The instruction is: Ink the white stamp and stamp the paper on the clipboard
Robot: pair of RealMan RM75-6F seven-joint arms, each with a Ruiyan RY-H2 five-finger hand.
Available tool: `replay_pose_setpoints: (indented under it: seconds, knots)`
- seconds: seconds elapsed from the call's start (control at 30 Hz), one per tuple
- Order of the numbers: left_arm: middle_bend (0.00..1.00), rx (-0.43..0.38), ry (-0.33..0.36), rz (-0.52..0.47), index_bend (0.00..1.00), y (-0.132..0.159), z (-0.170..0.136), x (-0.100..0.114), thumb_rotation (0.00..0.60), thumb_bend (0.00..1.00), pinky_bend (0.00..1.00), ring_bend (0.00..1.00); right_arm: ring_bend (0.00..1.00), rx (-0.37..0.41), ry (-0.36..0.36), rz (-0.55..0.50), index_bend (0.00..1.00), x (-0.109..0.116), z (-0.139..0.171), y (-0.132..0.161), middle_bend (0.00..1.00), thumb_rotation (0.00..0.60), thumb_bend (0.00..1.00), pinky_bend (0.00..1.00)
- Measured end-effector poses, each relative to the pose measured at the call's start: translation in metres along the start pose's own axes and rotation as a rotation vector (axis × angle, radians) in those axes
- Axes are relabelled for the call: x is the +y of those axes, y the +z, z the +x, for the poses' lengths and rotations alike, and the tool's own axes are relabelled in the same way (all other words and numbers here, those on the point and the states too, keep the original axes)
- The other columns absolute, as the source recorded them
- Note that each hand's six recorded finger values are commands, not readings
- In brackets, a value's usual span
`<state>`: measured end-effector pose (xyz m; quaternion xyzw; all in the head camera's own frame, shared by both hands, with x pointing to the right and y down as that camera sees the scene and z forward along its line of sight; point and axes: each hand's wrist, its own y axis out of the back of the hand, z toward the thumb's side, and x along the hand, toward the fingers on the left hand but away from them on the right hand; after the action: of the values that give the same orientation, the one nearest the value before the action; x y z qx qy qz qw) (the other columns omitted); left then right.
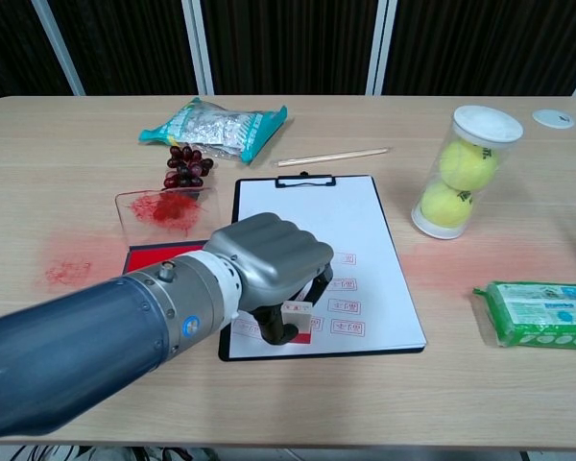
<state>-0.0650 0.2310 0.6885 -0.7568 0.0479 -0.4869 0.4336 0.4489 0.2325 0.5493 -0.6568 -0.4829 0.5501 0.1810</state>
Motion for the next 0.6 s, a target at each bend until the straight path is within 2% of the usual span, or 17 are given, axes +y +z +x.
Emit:
replay_pose_setpoints:
  seconds: [0.6]
  knots:
    - [0.83,0.004,-0.007,0.014,0.78,-0.0003,0.0008,-0.0029,0.6,0.53,1.0,0.95,0.0,0.0,0.0,-0.002,0.07,0.0001,0.0001,0.0,0.0,0.6,0.18,0.13]
